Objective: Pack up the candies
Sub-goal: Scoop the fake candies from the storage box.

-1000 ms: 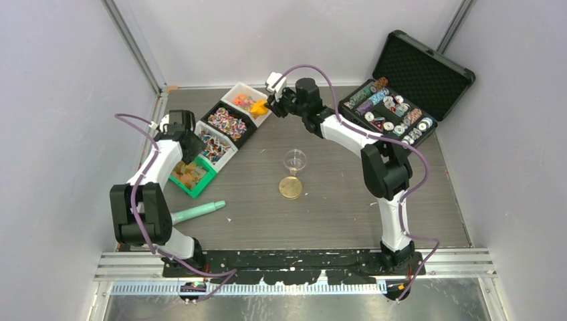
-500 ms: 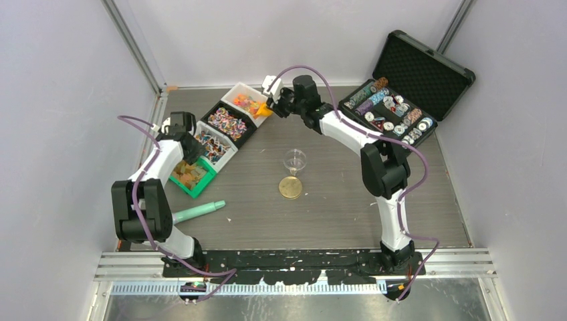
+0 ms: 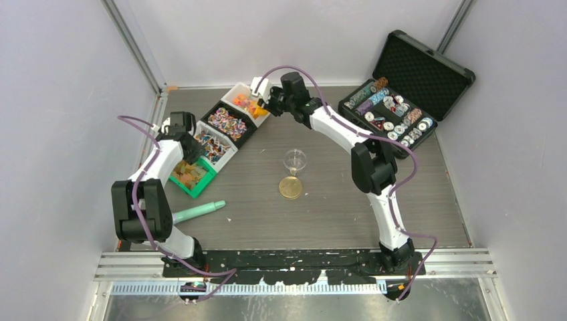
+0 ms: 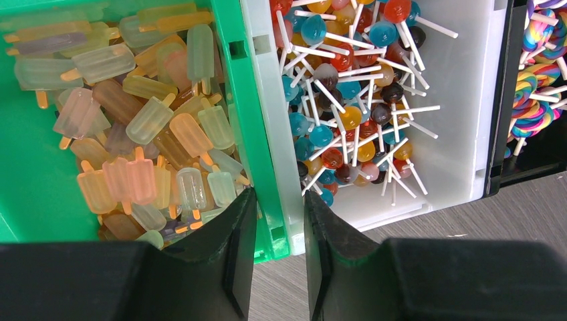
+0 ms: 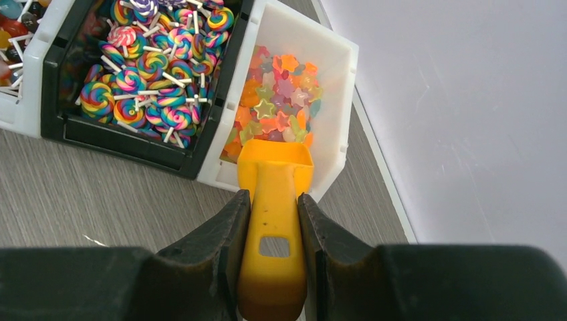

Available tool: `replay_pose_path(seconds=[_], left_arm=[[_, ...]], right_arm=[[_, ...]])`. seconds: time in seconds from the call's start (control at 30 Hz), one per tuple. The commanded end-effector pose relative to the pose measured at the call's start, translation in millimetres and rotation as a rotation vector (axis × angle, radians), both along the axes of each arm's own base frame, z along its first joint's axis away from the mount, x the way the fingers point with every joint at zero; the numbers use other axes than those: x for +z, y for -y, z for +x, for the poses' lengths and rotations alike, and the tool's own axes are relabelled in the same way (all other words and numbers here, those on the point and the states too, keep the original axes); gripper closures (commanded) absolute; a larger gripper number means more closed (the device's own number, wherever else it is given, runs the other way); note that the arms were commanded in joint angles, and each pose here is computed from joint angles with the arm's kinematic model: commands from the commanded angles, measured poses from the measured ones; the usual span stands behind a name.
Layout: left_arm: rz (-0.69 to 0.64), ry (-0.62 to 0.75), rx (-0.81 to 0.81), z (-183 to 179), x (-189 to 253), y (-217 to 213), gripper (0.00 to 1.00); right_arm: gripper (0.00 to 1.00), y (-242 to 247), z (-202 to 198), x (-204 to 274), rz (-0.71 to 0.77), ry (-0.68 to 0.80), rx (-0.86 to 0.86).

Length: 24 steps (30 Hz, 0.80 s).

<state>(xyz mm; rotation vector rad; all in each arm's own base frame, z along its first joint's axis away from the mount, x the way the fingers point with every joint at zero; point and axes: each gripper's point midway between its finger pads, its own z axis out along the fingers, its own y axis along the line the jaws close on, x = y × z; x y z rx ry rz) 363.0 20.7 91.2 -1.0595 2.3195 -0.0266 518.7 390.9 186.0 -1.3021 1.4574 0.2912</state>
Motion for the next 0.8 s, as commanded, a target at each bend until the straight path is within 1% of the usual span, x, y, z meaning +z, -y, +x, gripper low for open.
replay_pose_path(seconds=[0.0, 0.1, 0.3, 0.5, 0.77], left_arm=[[-0.005, -0.005, -0.019, 3.3, -4.2, 0.1, 0.76], [-0.021, -0.011, -0.030, 3.7, -6.2, 3.4, 0.77], [-0.023, -0.025, -0.043, 2.2, -8.8, 4.6, 0.79], [-0.029, -0.022, -0.057, 4.0, -8.1, 6.5, 0.80], [-0.025, -0.026, -0.060, 3.6, -7.9, 6.0, 0.80]], right_arm=[[1.00, -3.3, 2.8, -9.8, -0.060, -0.031, -0.017], [1.00, -7.6, 5.4, -17.2, -0.061, -0.046, -0.031], [1.00, -8.0, 10.9, -36.7, -0.001, -0.091, -0.101], [1.00, -7.3, 11.5, -43.6, 0.093, -0.063, -0.142], [1.00, -5.5, 13.6, -50.3, 0.161, -0.039, -0.178]])
